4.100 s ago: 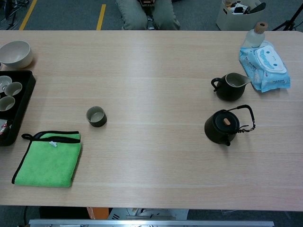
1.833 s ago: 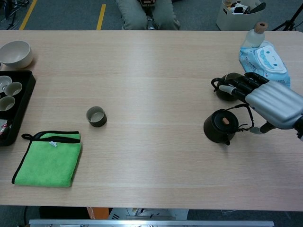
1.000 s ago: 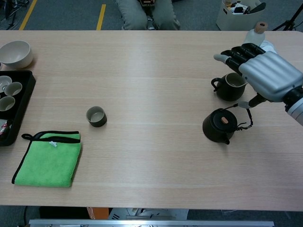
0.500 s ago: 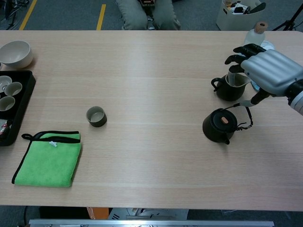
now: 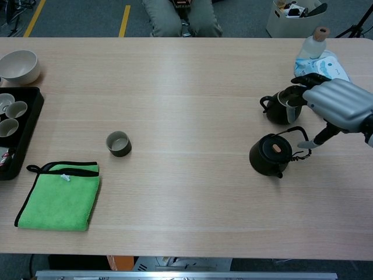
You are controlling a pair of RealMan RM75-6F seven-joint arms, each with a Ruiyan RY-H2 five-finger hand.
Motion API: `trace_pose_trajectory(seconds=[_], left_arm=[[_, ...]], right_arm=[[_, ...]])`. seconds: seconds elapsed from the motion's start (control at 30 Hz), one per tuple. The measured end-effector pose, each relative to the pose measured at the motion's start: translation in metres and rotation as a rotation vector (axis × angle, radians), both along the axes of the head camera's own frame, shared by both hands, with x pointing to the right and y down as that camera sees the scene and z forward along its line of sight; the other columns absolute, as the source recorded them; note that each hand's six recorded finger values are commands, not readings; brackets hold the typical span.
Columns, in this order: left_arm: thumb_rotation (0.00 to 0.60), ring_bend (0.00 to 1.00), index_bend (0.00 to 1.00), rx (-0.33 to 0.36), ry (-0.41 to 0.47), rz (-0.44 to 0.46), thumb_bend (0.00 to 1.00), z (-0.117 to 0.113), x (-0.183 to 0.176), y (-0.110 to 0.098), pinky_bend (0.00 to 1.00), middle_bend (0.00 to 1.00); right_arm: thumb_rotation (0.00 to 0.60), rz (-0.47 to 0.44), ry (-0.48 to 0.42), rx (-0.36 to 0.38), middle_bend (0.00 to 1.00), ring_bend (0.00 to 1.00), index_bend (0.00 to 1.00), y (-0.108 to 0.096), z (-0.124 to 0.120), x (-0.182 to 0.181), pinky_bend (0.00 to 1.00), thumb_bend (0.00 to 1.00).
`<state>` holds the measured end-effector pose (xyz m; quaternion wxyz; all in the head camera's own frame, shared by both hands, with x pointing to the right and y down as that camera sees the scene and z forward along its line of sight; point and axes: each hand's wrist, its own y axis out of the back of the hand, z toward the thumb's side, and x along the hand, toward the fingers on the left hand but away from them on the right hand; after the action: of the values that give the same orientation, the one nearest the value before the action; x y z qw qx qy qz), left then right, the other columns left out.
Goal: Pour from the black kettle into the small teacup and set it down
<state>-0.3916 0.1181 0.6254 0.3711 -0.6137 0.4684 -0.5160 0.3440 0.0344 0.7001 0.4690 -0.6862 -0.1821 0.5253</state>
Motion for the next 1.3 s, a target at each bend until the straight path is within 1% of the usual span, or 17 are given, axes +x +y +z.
trace_pose_trajectory(seconds=[0.03, 0.07, 0.1, 0.17, 0.27, 0.37, 0.53, 0.73, 0.93, 1.1, 1.3], left_arm=[[0.6, 0.12, 0.17, 0.001, 0.001, -0.001, 0.39, 0.0, 0.0, 0.0, 0.14, 0.12], [0.6, 0.12, 0.17, 0.003, 0.003, -0.001, 0.39, -0.001, 0.0, 0.0, 0.14, 0.12], [0.6, 0.12, 0.17, 0.003, 0.004, -0.001, 0.39, -0.001, 0.0, 0.0, 0.14, 0.12], [0.6, 0.12, 0.17, 0.003, 0.007, 0.001, 0.39, -0.002, 0.001, 0.0, 0.14, 0.12], [0.6, 0.12, 0.17, 0.003, 0.009, 0.003, 0.39, -0.002, 0.002, 0.0, 0.14, 0.12], [0.6, 0.12, 0.17, 0.0, 0.009, 0.004, 0.39, -0.001, 0.002, 0.001, 0.14, 0.12], [0.6, 0.12, 0.17, -0.003, 0.008, 0.008, 0.39, 0.0, 0.003, 0.001, 0.14, 0.12], [0.6, 0.12, 0.17, -0.007, 0.004, 0.008, 0.39, 0.002, 0.003, -0.001, 0.14, 0.12], [0.6, 0.12, 0.17, -0.015, -0.001, 0.01, 0.39, 0.006, 0.003, -0.002, 0.14, 0.12], [0.6, 0.12, 0.17, -0.017, 0.001, 0.011, 0.39, 0.007, 0.004, -0.003, 0.14, 0.12], [0.6, 0.12, 0.17, -0.019, 0.002, 0.011, 0.39, 0.008, 0.004, -0.002, 0.14, 0.12]], right_arm=[[0.292, 0.01, -0.018, -0.006, 0.21, 0.0, 0.48, -0.001, -0.002, 0.001, 0.0, 0.0], [0.278, 0.016, -0.032, -0.008, 0.21, 0.0, 0.48, -0.002, -0.004, 0.001, 0.0, 0.0], [0.269, 0.019, -0.043, -0.008, 0.21, 0.0, 0.48, -0.002, -0.007, 0.002, 0.0, 0.0], [0.268, 0.017, -0.05, -0.001, 0.21, 0.0, 0.48, -0.004, -0.013, 0.004, 0.0, 0.0], [0.27, 0.0, -0.025, 0.006, 0.21, 0.0, 0.48, -0.004, -0.015, 0.007, 0.0, 0.0], [0.267, -0.025, 0.023, 0.009, 0.2, 0.0, 0.48, -0.003, -0.014, 0.01, 0.0, 0.0], [0.267, -0.054, 0.082, 0.007, 0.19, 0.0, 0.48, -0.004, -0.008, 0.01, 0.0, 0.0], [0.268, -0.054, 0.1, 0.002, 0.19, 0.0, 0.48, -0.014, 0.003, 0.005, 0.0, 0.0], [0.266, -0.061, 0.127, -0.004, 0.19, 0.0, 0.48, -0.018, 0.015, 0.005, 0.0, 0.0], [0.267, -0.066, 0.15, -0.018, 0.19, 0.0, 0.48, -0.017, 0.024, 0.007, 0.0, 0.0], [0.268, -0.063, 0.16, -0.036, 0.19, 0.0, 0.48, -0.009, 0.029, 0.012, 0.0, 0.0]])
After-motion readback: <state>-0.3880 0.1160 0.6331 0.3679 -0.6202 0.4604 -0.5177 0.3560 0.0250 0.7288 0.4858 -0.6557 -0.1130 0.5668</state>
